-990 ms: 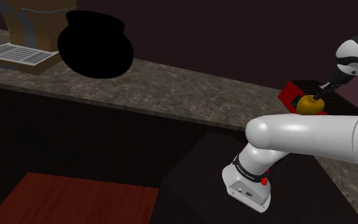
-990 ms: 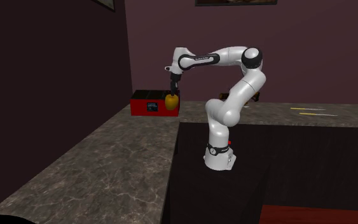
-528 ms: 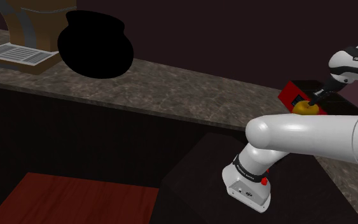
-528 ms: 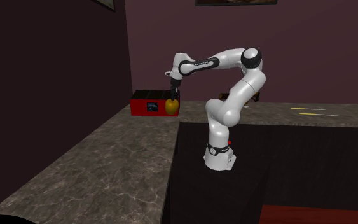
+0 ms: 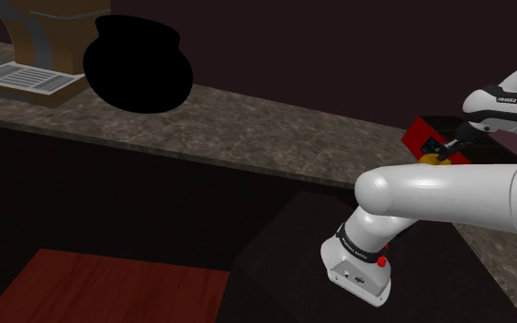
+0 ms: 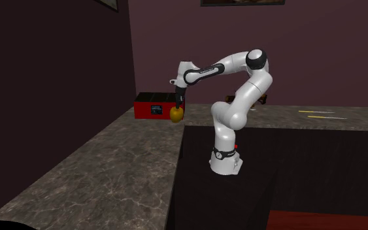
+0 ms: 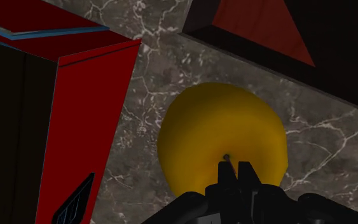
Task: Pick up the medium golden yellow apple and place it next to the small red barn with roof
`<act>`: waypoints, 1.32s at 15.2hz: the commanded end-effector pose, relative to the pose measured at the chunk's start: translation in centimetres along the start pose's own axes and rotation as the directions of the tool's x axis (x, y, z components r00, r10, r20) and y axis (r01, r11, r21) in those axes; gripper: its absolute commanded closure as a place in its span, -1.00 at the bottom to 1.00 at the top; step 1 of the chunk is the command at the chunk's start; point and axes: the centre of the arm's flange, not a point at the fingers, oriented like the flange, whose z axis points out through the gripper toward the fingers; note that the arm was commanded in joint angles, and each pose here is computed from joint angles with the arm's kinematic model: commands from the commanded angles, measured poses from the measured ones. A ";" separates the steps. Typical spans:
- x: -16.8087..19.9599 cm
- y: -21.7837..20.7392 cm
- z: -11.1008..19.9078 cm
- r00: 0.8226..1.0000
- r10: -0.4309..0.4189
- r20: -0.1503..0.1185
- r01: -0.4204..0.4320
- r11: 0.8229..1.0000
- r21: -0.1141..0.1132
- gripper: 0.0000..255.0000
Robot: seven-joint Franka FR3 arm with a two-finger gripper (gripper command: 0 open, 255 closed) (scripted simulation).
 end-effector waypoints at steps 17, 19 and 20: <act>-0.2 -0.3 -1.4 1.000 0.000 -0.001 0.000 1.000 0.000 -1.00; -0.2 -0.3 -3.8 1.000 0.000 -0.001 0.000 1.000 0.000 -1.00; -0.2 -0.3 -3.8 1.000 0.000 -0.001 0.000 1.000 0.000 -1.00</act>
